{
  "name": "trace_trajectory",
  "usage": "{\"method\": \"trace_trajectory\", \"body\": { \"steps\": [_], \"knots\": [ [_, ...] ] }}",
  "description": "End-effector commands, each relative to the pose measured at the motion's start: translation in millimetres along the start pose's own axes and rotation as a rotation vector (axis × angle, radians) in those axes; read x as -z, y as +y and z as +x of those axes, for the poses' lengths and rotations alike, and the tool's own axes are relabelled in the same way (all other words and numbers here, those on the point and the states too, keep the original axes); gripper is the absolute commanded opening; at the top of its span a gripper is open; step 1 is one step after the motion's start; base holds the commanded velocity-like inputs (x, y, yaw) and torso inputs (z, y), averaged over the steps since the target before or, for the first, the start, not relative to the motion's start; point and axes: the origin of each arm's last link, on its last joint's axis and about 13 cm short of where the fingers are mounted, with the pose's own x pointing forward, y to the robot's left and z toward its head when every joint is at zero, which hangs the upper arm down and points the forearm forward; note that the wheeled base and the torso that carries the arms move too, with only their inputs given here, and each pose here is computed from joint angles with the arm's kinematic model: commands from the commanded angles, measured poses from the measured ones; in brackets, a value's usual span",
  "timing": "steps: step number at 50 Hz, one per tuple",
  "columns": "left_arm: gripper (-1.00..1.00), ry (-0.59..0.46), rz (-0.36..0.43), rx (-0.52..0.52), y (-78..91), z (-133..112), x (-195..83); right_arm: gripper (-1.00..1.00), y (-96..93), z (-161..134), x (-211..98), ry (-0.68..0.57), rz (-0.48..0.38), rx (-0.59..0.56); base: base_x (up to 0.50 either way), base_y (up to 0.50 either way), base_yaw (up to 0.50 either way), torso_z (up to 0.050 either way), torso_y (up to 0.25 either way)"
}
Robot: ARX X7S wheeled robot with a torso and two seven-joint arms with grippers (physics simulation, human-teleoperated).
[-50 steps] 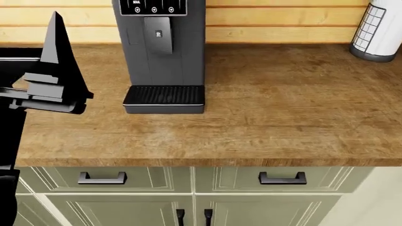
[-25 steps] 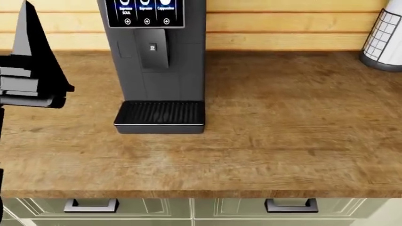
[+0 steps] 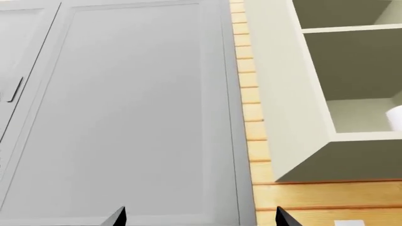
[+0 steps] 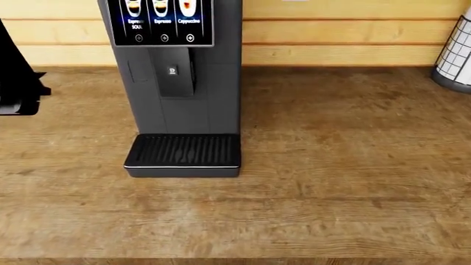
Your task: Pick the mug from the cabinet, place it under the coffee machine dispenser, and press the start button.
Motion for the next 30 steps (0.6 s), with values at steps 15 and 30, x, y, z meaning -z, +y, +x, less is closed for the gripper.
{"method": "trace_trajectory", "body": {
  "steps": [15,30],
  "knots": [
    [1.00,-0.001,-0.002,0.002,-0.4,-2.7,-3.3,1.00,1.2,2.1,9.6,0.038,0.002,-0.013,0.03,0.00,0.00,0.000,0.000],
    [1.00,0.006,0.004,0.015,-1.6,-3.4,-3.0,1.00,-1.7,1.6,8.2,0.034,-0.013,0.003,0.02,0.00,0.00,0.000,0.000]
  ]
}}
